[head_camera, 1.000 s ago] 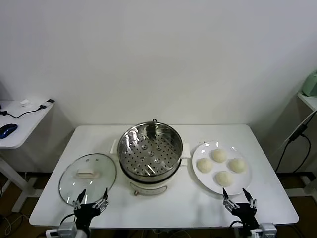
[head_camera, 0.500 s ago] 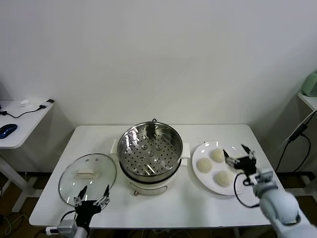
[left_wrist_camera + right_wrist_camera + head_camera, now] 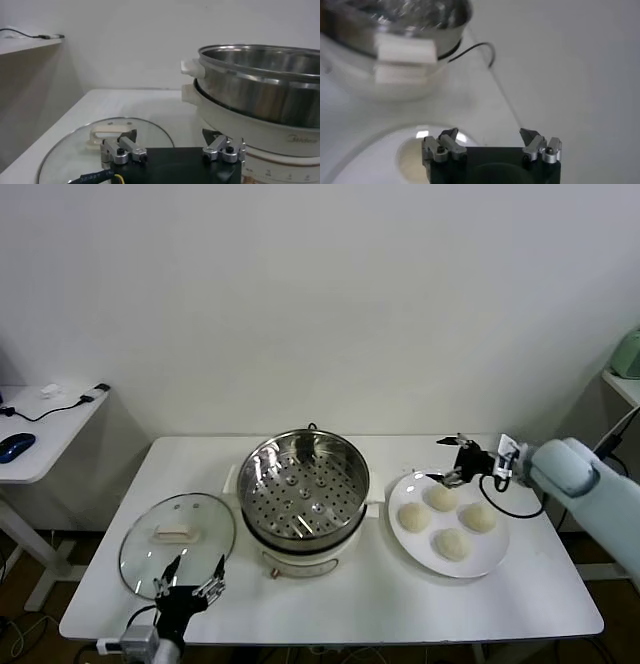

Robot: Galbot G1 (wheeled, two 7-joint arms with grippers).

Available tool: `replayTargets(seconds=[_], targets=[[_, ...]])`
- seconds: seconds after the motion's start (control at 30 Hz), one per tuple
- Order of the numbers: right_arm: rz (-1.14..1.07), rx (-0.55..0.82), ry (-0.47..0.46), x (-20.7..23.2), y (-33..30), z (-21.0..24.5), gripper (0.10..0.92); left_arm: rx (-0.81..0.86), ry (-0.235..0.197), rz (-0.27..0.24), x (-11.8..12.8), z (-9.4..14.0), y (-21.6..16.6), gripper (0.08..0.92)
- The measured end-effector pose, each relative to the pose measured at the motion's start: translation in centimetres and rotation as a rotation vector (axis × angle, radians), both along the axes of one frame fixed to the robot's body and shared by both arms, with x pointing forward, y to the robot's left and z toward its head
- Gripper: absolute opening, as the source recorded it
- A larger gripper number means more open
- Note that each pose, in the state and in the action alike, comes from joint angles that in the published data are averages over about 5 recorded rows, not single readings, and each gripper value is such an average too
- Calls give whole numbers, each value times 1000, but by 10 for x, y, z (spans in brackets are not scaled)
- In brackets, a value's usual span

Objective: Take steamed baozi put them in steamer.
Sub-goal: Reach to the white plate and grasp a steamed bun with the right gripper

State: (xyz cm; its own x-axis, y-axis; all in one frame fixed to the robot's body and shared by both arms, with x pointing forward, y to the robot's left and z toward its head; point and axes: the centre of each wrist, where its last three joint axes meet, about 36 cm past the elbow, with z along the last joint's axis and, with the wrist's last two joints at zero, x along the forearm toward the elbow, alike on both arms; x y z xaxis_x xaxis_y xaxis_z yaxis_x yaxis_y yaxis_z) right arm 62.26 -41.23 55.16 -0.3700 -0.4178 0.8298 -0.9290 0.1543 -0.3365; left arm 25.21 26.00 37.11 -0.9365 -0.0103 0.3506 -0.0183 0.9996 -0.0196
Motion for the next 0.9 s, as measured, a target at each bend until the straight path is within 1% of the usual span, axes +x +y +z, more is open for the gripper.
replayTargets(seconds=[0.17,0.37,0.6,0.9], targets=[[78,-156,118,27,12,14,823,-1,-2,-7,3,-1,1,823],[76,-282,212,47,25,7,823,-3,-3,-11,6,-2,1,823],[43,-367,257,65,34,-16,823,0,4,-16,6,-6,1,823],[4,-377,279,80,46,-53,823,10,15,-23,6,-14,0,823]])
